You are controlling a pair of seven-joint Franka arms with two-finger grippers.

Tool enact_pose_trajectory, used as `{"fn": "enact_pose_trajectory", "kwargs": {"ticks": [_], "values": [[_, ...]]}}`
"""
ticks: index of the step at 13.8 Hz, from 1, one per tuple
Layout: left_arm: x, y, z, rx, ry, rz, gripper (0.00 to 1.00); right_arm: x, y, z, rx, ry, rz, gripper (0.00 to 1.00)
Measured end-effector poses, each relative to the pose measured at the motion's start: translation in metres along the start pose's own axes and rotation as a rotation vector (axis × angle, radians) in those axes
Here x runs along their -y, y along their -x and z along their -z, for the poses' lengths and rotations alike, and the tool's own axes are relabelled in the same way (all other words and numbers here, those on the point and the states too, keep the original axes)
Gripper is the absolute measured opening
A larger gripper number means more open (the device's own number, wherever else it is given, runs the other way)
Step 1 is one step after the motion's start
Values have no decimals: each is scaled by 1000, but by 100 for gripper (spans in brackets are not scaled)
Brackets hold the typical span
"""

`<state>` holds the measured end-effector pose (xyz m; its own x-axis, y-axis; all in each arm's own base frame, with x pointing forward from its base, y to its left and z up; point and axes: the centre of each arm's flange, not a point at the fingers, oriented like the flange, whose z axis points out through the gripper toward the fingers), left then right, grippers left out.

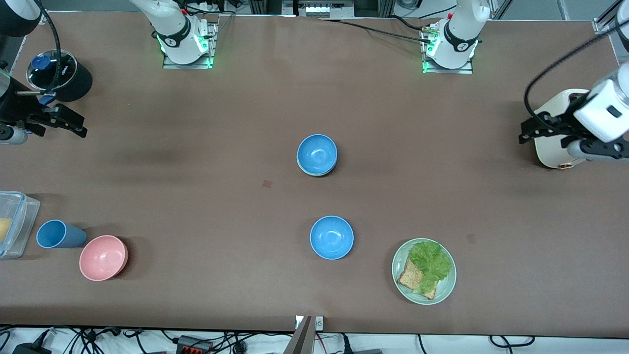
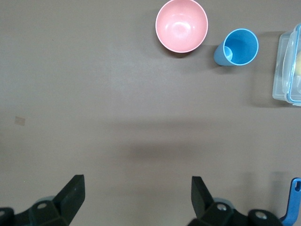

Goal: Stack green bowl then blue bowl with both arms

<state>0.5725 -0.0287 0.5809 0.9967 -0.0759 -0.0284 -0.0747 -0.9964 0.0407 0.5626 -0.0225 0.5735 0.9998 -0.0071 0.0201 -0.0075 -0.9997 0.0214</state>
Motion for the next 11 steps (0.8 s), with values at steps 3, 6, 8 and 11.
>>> {"fn": "enact_pose_trajectory", "kwargs": {"ticks": [3,6,8,11], "values": [[-12,5,0,4,-1,9,100,0,0,0,0,0,1,100],[-10,6,-3,17,-1,21,100,1,0,0,1,0,2,100],[-9,7,-4,26,-1,42,100,1,0,0,1,0,2,100],[-6,8,-5,28,-1,54,100,1,0,0,2,0,2,100]]}}
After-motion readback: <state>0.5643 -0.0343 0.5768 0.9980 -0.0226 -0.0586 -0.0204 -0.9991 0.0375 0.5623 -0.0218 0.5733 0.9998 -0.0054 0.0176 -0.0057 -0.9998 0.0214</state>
